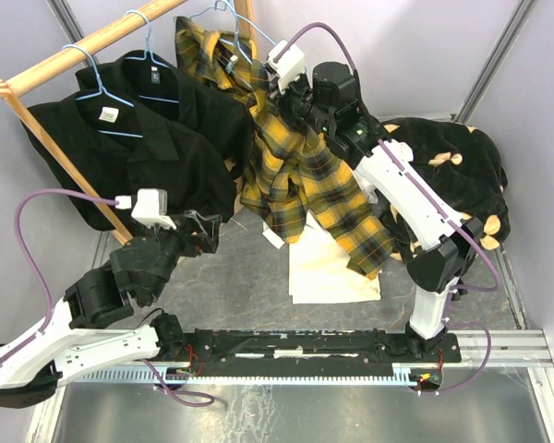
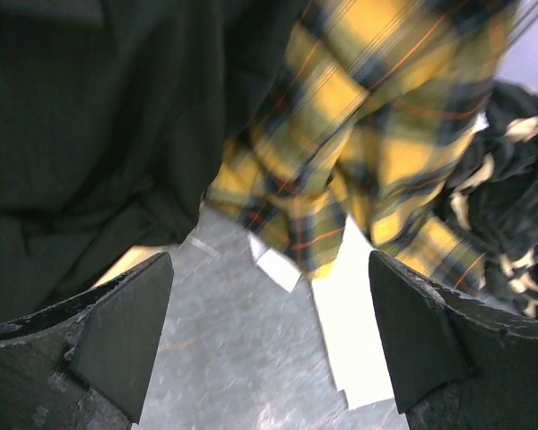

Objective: Place the shirt on the hanger

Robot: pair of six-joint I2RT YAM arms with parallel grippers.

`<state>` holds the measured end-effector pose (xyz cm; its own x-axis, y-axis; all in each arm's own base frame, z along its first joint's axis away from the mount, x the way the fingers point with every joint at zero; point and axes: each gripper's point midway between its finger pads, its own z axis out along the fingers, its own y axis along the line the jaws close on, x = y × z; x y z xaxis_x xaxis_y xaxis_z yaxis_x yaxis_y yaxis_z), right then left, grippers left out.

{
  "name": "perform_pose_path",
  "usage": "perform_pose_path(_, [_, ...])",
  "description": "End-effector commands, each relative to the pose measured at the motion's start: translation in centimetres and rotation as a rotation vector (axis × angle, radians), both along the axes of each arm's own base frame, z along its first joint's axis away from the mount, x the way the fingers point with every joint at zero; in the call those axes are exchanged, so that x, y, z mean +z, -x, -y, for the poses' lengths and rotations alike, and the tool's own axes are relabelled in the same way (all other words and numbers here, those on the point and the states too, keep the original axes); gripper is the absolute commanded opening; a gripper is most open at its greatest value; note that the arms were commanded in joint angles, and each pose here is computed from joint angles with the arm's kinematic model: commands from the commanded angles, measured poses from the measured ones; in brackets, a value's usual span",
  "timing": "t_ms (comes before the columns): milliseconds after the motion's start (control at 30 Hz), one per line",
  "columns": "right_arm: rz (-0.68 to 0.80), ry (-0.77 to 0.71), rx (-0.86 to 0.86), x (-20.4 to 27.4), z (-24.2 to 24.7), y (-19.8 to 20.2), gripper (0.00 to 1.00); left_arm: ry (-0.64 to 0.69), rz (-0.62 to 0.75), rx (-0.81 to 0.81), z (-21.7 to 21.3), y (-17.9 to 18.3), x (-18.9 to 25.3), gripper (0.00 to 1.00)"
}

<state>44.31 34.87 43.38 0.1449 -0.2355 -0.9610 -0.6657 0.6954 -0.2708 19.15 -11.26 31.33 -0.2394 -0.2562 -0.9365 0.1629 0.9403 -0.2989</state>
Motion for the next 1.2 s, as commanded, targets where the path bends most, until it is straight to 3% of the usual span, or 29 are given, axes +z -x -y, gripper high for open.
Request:
perform_pose_path(0, [0.043,-0.056,0.027,2.8,1.1,1.0,0.0,-0.023,0.203,-0.05,1.3,-1.2,7.9,0.95])
perform_pose_path(67, [0.028,-0.056,0.035,2.2,0.8,0.9,0.0,-0.057,0.198,0.017,0.6,-1.8,8.5,0.95])
perform_pose_path(233, [-0.001,-0.061,0.048,1.4,0.4,0.7,0.0,0.008,0.117,0.461,-6.3,-2.0,6.7,0.95])
perform_pose_path(333, [-0.009,-0.063,0.059,1.2,0.1,0.9,0.0,0.0,0.124,0.625,-10.4,-0.7,5.2,0.94])
perform_pose_path(500, [-0.016,-0.061,0.064,0.8,0.1,0.9,0.0,-0.091,0.103,0.744,-13.2,-0.1,3.1,0.94])
perform_pose_path(633, [-0.026,-0.053,0.067,0.3,0.1,1.1,0.0,-0.251,0.037,0.758,-11.8,-1.8,0.9,1.0])
perform_pose_path(833, [-0.033,-0.048,0.073,0.0,0.2,1.3,0.0,-0.295,-0.106,0.764,-12.6,-4.0,-2.8,0.99])
perform_pose_path(1000, [-0.044,-0.043,0.086,-0.5,-0.1,1.3,0.0,-0.28,-0.267,0.89,-17.4,-4.2,-5.7,0.99])
perform_pose_path(1167, [-0.055,-0.04,0.099,-1.1,-0.4,1.3,0.0,-0.272,-0.231,1.031,-20.8,-2.7,-4.8,0.99])
